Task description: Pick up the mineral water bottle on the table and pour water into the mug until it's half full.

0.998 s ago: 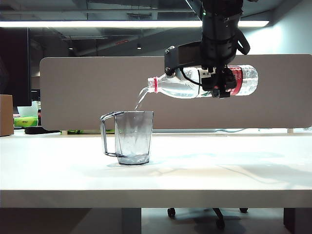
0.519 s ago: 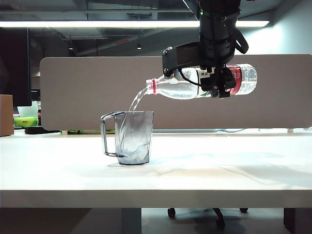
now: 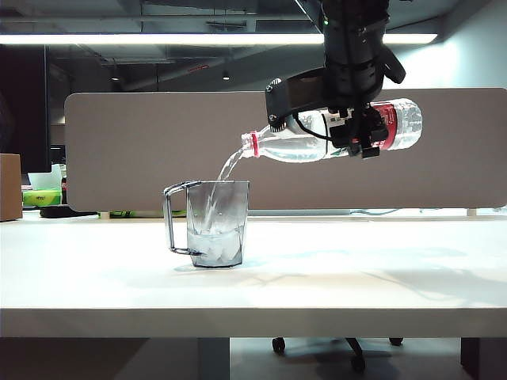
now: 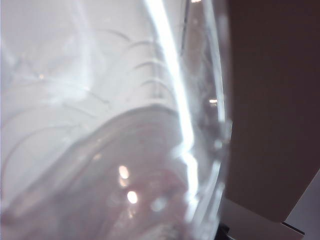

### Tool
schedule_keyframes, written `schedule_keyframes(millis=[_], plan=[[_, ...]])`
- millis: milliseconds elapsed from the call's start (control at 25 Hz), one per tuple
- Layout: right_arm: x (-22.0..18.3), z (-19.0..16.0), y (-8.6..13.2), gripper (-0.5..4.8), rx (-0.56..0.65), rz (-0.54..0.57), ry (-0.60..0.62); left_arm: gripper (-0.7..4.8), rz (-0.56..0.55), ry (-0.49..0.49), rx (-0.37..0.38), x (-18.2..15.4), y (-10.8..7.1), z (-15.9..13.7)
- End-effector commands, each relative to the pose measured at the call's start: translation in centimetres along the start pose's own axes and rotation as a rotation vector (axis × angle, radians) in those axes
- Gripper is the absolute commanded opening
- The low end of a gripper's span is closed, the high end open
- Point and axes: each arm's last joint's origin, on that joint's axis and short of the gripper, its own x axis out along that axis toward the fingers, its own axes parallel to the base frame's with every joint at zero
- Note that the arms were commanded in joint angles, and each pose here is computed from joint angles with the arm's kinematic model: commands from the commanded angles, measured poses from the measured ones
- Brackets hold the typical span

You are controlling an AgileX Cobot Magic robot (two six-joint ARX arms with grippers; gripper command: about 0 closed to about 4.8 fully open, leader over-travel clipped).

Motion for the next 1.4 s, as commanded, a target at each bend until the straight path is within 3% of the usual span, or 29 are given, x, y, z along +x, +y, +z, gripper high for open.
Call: schedule_keyframes(millis=[40,359,679,879,1158,1398], plan=[[-0.5,0.2,-0.7,2.63,0.030,-0.039,-0.007,-0.05,0.001,-0.011,0.009,0.0,0.0,0.2],[-0.7,0.5,-0.5,2.63,0.121,-0.024,-0.037,-0.05,0.001,-0.011,0.010,0.0,0.0,0.2],[-0.6,0.7,0.7,2.62,0.409,0.116,-0.170,-0.05,0.001,-0.011,0.010,0.0,0.0,0.2],[1.0,0.3,2.8,2.63,0.782,0.211,-0.334,-0.05,0.001,-0.011,0.010,0.0,0.0,0.2],[3.0,-1.9,3.9,2.60,1.263,0.236,-0.576,-0.05,0.001,-0.011,0.010,0.0,0.0,0.2],[4.6,-3.4,4.9,2.60,1.519,0.186,-0.750,-0.05,0.001,-0.011,0.010,0.0,0.0,0.2]])
